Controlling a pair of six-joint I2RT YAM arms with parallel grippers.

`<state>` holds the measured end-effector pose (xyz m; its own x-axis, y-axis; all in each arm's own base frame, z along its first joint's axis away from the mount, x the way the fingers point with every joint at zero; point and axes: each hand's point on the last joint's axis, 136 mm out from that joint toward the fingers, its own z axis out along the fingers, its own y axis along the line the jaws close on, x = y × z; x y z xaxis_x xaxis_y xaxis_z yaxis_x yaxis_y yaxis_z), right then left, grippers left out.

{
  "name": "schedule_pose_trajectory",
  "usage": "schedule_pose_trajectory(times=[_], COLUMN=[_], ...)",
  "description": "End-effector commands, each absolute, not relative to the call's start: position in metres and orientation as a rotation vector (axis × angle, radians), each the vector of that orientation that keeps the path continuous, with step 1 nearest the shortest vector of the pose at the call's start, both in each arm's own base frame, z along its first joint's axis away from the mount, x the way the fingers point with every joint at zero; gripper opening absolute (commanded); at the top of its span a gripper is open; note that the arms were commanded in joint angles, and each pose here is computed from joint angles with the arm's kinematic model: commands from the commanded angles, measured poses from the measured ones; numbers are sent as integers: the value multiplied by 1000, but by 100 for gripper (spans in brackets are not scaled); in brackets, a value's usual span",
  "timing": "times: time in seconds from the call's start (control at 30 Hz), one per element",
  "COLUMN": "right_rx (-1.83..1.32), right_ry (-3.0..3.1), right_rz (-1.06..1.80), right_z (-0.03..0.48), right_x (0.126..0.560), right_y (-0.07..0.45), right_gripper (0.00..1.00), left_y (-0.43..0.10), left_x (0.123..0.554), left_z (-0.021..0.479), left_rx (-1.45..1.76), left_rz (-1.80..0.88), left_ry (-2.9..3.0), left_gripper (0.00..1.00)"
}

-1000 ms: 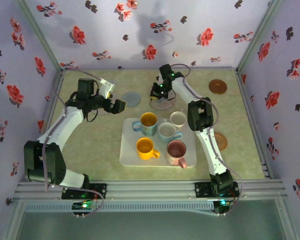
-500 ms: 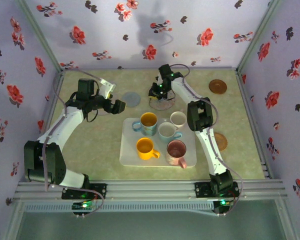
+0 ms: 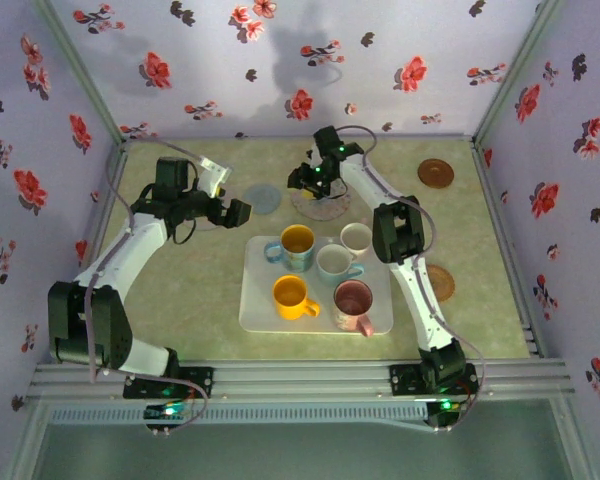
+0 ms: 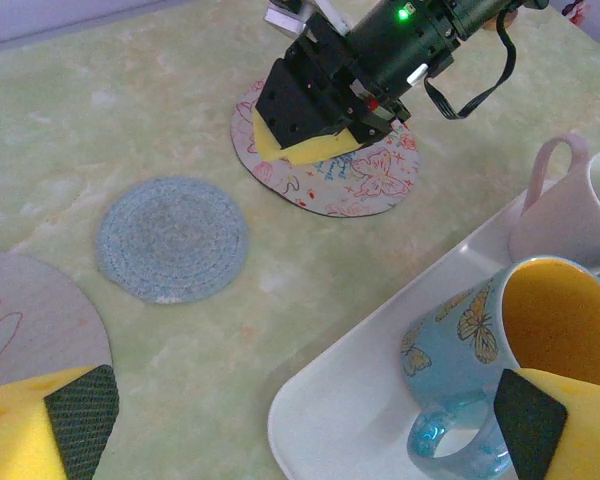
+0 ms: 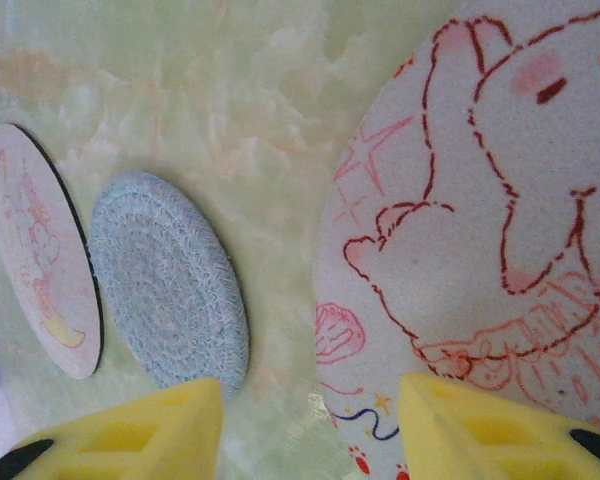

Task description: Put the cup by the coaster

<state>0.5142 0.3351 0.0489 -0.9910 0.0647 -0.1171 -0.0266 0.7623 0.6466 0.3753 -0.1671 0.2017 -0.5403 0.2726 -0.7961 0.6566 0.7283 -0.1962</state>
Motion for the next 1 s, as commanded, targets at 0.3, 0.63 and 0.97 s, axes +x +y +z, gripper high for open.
schedule_pose_trajectory(times=[0.3, 0.63, 0.97], right_rx=[-67, -136, -172], right_ry=[2662, 2580, 2541], right_rz=[1100, 969, 732], right_z=[134, 195, 244], right_x=[521, 512, 484], right_y=[334, 315, 273], right_gripper=[74, 100, 100], left_y=[-164, -169, -194], left_x=[386, 385, 363], left_z=[215, 254, 293], left_rx=[660, 699, 851], left_rz=[-609, -583, -585], left_ry=[2100, 2002, 1906], left_gripper=[99, 99, 99])
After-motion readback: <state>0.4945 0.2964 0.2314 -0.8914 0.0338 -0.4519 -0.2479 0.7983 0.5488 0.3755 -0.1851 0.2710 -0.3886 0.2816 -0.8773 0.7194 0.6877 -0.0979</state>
